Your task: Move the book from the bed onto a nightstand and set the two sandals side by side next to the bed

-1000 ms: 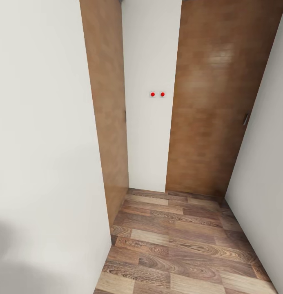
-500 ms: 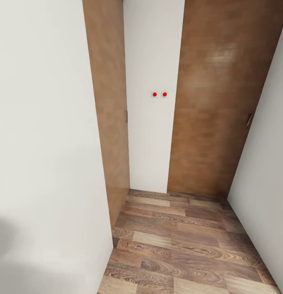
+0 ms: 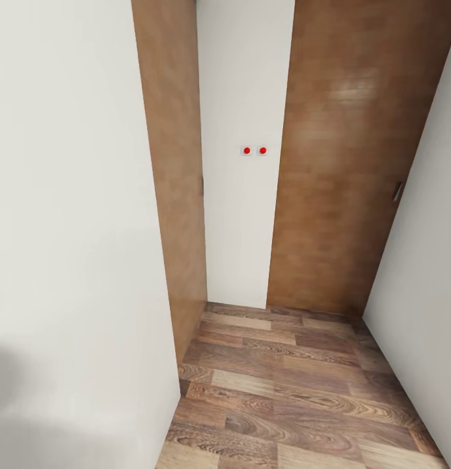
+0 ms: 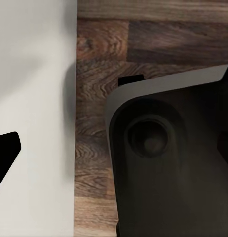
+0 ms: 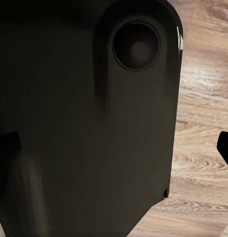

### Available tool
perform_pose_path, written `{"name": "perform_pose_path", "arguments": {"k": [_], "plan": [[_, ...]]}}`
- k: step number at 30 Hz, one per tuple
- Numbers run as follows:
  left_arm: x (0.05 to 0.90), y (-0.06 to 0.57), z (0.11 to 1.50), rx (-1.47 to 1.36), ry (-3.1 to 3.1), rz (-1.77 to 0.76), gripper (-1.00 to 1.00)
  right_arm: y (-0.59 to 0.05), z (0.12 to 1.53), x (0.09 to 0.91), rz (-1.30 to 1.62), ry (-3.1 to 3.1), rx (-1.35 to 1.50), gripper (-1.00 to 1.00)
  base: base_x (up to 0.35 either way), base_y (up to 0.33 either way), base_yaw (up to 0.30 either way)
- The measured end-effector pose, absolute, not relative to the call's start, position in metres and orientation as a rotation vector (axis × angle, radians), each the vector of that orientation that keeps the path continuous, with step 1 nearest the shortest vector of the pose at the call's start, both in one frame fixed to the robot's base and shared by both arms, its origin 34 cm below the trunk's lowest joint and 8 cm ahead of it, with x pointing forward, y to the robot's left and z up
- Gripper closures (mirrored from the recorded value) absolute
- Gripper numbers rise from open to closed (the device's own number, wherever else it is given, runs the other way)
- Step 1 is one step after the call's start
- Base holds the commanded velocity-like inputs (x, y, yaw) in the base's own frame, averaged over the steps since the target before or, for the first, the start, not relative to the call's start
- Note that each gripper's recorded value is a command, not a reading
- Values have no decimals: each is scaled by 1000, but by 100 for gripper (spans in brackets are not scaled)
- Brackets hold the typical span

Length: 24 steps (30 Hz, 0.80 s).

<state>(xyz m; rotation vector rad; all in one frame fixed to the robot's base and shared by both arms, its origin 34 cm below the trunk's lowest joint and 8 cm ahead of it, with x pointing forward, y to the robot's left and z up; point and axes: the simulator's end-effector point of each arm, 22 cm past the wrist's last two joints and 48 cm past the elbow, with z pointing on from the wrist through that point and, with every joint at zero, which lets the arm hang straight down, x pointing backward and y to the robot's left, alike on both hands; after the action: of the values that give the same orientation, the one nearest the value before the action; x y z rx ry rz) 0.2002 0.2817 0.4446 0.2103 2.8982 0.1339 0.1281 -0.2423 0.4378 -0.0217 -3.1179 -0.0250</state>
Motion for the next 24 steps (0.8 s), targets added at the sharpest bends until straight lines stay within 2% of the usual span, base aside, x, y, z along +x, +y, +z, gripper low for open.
{"name": "perform_pose_path", "arguments": {"k": [16,24], "plan": [[200,281,444,236,2897,131,-100,-242,438,128,-25,-3117,-20,-100,35,1,-6],[200,281,444,238,2897,131,-100,-242,438,128,-25,-3118,-20,-100,4,0,-97]]}}
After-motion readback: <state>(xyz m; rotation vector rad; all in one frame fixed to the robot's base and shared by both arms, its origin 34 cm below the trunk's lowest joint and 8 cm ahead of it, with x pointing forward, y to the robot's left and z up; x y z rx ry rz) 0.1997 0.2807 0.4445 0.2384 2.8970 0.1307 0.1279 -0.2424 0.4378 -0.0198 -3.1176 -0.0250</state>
